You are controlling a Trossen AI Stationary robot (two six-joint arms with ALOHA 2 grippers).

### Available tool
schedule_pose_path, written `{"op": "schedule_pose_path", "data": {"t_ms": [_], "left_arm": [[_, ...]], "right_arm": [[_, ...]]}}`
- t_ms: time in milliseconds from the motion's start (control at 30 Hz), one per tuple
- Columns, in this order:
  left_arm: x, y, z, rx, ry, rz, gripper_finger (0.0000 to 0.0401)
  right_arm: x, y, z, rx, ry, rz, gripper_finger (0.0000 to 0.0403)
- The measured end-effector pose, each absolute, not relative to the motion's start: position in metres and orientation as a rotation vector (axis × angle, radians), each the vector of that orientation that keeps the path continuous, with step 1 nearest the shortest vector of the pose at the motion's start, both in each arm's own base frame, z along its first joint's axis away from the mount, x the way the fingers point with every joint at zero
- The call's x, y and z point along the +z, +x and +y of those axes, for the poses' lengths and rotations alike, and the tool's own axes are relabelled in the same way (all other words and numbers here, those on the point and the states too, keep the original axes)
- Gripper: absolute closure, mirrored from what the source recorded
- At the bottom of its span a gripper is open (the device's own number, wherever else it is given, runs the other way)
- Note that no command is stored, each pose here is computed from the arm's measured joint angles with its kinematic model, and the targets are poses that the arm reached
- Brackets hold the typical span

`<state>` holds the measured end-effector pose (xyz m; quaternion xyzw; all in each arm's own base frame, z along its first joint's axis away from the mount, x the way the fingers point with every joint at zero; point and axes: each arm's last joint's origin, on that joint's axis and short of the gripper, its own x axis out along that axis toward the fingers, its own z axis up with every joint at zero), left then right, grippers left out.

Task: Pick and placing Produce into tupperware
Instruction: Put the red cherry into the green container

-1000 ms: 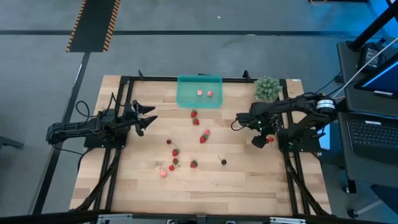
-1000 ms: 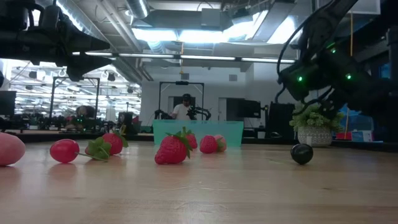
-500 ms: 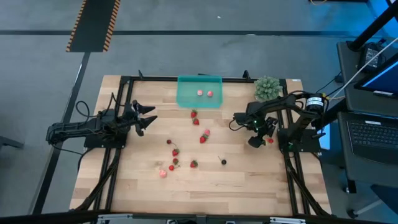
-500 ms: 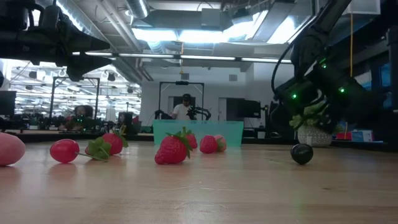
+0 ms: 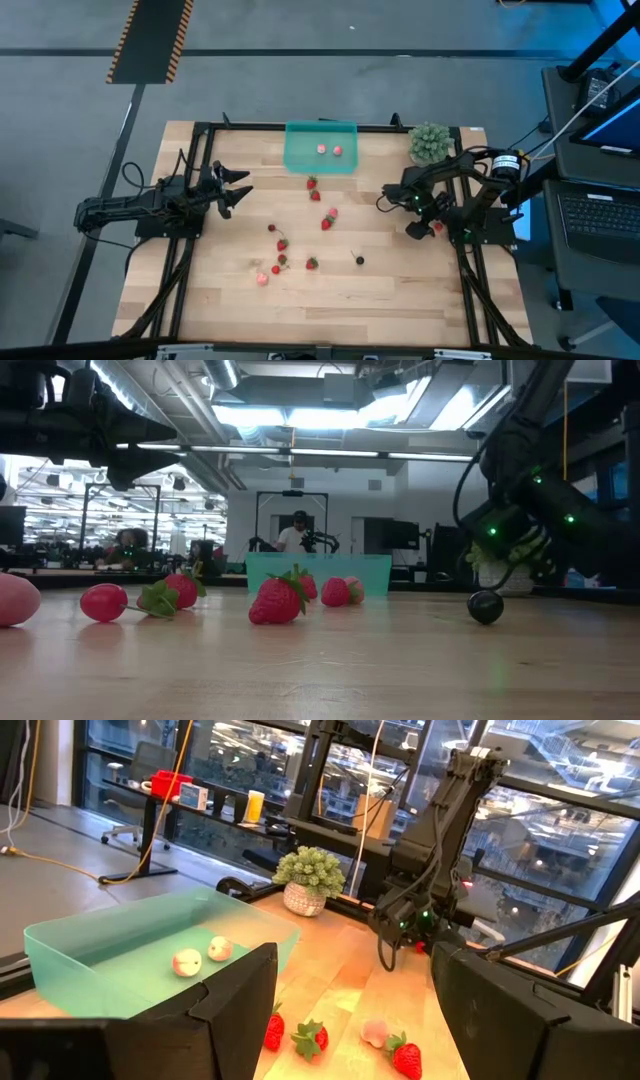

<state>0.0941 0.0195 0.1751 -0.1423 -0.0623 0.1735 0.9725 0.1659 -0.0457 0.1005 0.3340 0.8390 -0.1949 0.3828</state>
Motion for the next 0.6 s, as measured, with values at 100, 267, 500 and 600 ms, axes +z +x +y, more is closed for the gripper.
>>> {"op": "schedule_pose_path", "data": {"t_ms": [100, 267, 500, 600], "left_arm": [[0.1751, 0.0941, 0.0195, 0.35, -0.287, -0.126, 0.0144], [0.1751, 0.0941, 0.0195, 0.35, -0.288, -0.126, 0.0144], [0.175, 0.0941, 0.0195, 0.351, -0.287, -0.125, 0.0144], [0.1751, 0.0941, 0.0195, 0.35, -0.287, -0.126, 0.0144]], "right_arm": [[0.0987, 0.1658, -0.0453, -0.471, 0.856, 2.125, 0.0143], [0.0983, 0.1666, -0.0453, -0.452, 0.854, 2.117, 0.0189], [0.0982, 0.1692, -0.0462, -0.435, 0.838, 2.098, 0.0255], [0.0999, 0.173, -0.0479, -0.441, 0.813, 2.085, 0.0274]]}}
